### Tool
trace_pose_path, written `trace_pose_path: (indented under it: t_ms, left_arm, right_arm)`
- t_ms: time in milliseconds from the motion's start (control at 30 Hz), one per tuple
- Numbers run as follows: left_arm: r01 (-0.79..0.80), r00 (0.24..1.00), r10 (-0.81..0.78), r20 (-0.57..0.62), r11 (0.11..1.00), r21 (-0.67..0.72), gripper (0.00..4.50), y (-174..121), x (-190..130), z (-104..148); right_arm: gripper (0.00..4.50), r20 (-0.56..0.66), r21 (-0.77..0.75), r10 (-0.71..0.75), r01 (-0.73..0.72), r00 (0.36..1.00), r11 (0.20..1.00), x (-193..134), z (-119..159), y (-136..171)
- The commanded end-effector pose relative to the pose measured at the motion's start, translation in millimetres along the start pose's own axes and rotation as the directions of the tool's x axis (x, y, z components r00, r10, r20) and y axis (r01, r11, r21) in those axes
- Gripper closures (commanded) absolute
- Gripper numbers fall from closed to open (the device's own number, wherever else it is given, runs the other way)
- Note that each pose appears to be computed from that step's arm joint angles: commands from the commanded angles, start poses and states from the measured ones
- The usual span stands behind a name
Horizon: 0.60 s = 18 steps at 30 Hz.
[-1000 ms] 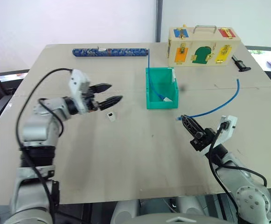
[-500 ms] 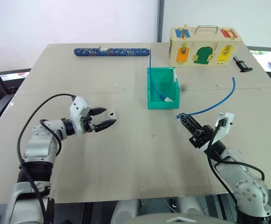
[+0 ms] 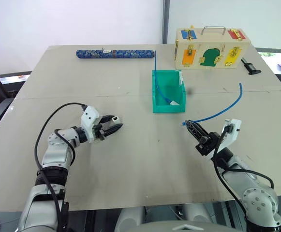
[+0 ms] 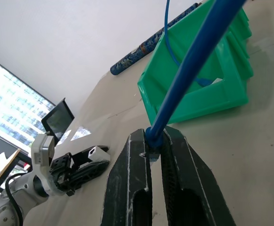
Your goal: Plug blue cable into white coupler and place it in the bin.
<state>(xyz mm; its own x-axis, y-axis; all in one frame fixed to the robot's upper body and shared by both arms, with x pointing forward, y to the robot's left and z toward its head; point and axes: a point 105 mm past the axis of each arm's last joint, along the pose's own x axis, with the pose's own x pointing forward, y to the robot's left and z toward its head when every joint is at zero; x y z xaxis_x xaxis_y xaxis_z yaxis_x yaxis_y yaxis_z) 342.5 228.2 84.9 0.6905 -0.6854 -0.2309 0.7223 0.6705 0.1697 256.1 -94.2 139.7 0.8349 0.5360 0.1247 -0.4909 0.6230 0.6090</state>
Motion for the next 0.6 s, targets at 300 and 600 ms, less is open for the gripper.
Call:
trace_pose_path:
  t_ms: [300,600]
  left_arm:
    - [0.228,0.968,-0.236,0.081,0.968,0.1,4.11,-42.0,17.7,27.6]
    - [0.46,0.875,-0.473,0.1,0.878,0.13,4.11,-103.2,66.8,60.5]
  right_arm:
    - [4.5,0.007,-0.206,0.037,-0.035,0.999,0.978,-8.0,25.0,2.2]
    - [4.5,-0.175,-0.421,0.104,-0.17,0.979,0.891,-14.3,43.4,-2.2]
